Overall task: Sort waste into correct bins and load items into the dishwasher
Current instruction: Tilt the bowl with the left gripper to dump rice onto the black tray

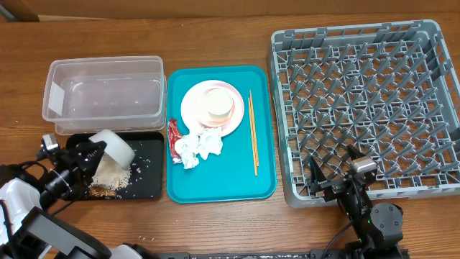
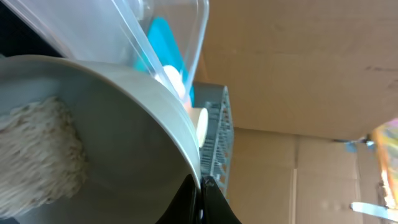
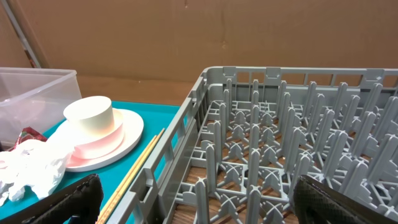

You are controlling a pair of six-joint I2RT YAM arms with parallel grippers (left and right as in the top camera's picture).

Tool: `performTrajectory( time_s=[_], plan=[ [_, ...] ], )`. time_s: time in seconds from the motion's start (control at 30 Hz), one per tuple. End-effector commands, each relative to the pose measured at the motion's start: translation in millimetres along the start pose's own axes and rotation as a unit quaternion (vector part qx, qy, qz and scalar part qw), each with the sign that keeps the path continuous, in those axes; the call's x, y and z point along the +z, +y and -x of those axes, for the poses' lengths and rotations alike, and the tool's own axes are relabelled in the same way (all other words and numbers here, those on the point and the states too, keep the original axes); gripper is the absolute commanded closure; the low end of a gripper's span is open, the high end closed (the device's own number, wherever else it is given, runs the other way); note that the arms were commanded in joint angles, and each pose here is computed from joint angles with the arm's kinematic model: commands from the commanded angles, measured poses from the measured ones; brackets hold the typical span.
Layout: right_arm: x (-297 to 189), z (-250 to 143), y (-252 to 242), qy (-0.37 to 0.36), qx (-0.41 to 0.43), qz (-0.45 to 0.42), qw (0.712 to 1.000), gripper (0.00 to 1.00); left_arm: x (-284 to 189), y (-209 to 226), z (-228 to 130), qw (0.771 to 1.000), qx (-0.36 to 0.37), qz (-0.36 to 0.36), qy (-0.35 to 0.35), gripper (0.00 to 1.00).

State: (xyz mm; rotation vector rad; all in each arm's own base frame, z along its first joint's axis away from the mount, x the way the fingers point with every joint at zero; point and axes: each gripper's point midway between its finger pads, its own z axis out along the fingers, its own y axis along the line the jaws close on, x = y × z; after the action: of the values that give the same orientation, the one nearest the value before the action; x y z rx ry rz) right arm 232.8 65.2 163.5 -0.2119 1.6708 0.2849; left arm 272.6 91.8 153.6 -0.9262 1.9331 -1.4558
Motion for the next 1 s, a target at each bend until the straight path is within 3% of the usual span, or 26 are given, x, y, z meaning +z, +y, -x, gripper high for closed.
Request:
performTrajectory(
  time_s=[0.0, 0.33, 0.47, 0.7, 0.8, 0.97],
  plan=[
    [-0.9, 3.2, 1.3, -0.007, -0.002, 0.003, 1.000, 0.00, -3.0, -17.5, 1.6, 0.998, 0.037, -0.039, -0.012, 0.96],
    [-0.9, 3.2, 1.3, -0.007, -0.002, 0.003, 1.000, 0.00, -4.3, -29.9, -3.8, 0.997, 0.014, -0.074, -0.010, 0.96],
    [-0.9, 3.2, 1.3, -0.007, -0.002, 0.003, 1.000, 0.00, -5.0, -33.4, 1.3, 0.995, 0.049, -0.085, -0.018, 0.96],
    [-0.9, 3.2, 1.3, -0.007, -0.002, 0.003, 1.000, 0.00, -8.4, -49.0, -3.4, 0.990, 0.044, -0.128, -0.023, 0.96],
    [-0.9, 3.2, 1.3, -0.007, -0.002, 0.003, 1.000, 0.00, -8.0, -47.3, 2.5, 0.988, 0.083, -0.125, -0.028, 0.96],
    [-0.9, 3.2, 1.3, -0.007, -0.002, 0.003, 1.000, 0.00, -7.6, -45.2, 3.5, 0.989, 0.081, -0.119, -0.027, 0.96]
  ],
)
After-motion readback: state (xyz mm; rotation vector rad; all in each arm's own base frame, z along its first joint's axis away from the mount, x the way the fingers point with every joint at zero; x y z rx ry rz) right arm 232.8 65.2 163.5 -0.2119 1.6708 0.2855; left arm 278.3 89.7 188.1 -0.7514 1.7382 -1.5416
